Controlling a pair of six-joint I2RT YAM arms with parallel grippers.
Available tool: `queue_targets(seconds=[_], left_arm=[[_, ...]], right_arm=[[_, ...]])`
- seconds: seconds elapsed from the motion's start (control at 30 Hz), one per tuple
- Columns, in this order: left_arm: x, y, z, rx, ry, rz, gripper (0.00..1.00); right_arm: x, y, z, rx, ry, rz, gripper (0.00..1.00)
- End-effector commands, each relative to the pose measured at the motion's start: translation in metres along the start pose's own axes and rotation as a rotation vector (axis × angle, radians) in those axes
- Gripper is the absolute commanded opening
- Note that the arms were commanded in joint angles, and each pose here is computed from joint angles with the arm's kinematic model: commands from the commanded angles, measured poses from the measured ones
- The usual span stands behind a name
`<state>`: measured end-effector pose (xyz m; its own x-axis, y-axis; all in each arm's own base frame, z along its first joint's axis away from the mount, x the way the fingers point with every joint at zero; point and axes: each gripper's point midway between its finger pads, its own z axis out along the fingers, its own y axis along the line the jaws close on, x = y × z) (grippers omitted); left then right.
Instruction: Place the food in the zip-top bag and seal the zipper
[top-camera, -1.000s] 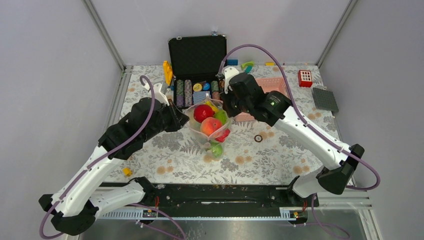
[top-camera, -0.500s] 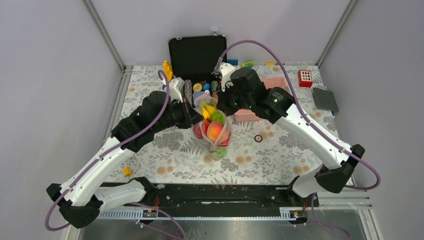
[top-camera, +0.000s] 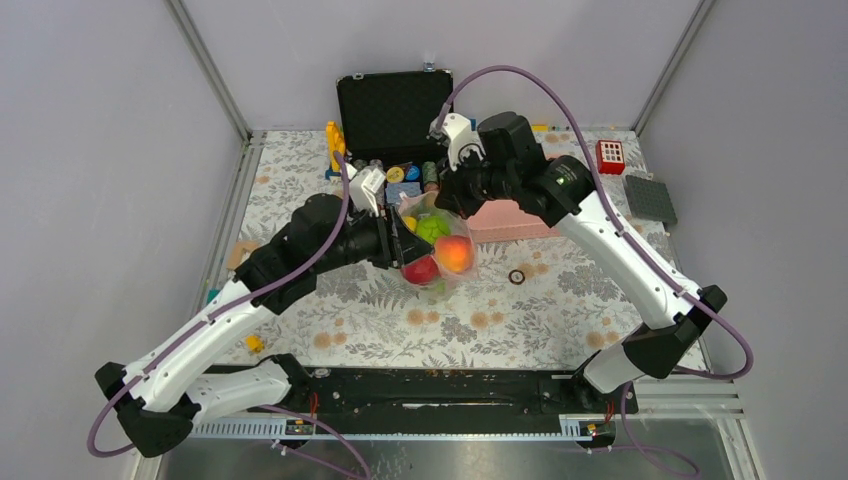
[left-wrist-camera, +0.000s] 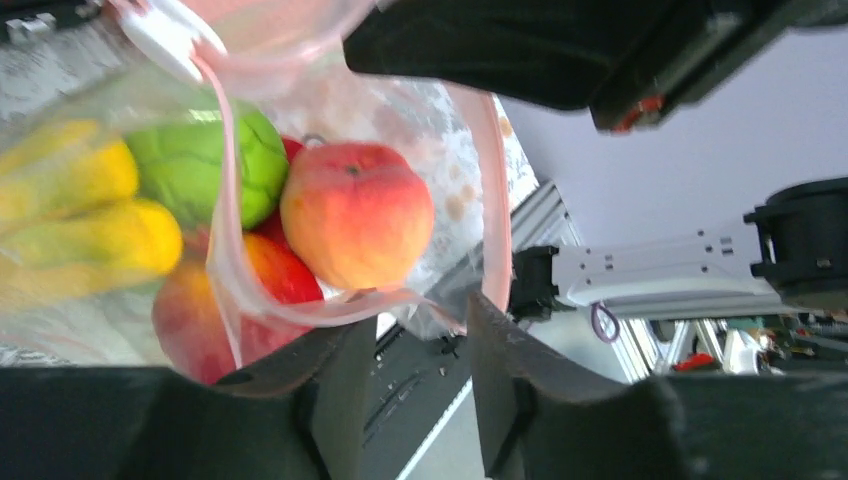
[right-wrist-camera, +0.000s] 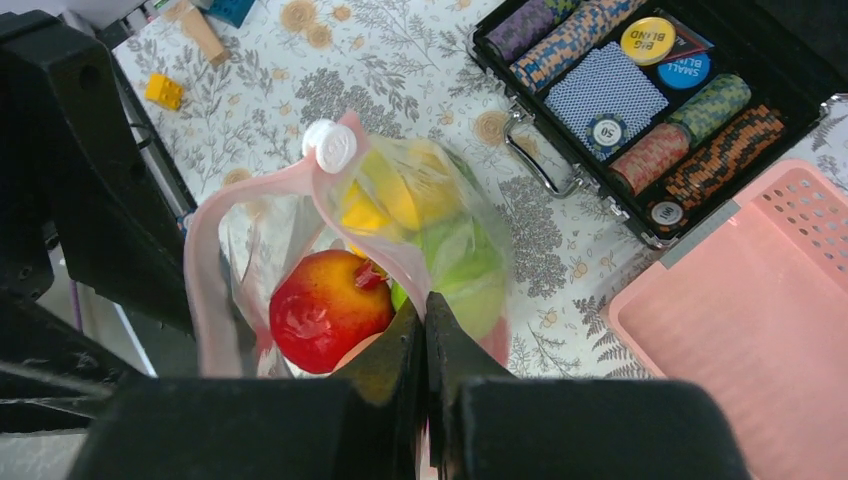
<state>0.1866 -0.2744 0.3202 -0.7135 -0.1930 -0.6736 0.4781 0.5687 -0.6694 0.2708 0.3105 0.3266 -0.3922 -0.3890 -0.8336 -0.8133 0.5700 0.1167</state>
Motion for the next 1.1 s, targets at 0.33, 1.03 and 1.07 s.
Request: queue_targets(seconds=[0.33, 1.03, 1.07], left_arm=[[-0.014, -0.015, -0.061, 0.108, -0.21, 0.341, 0.99], [-0.038, 0.054, -0.01, 0.103, -0.291, 0.593, 0.99], [-0.038, 0.049, -0.011, 0.14, -0.301, 0.613, 0.99]], right_arm=[[-0.015, 0.006, -0.026, -0.303, -0.058, -0.146, 0.0], [-0.002, 0.0, -0.021, -0.384, 0.046, -0.16, 0.0], [-0.001, 0.0, -0.02, -0.386, 0.051, -0.161, 0.0]])
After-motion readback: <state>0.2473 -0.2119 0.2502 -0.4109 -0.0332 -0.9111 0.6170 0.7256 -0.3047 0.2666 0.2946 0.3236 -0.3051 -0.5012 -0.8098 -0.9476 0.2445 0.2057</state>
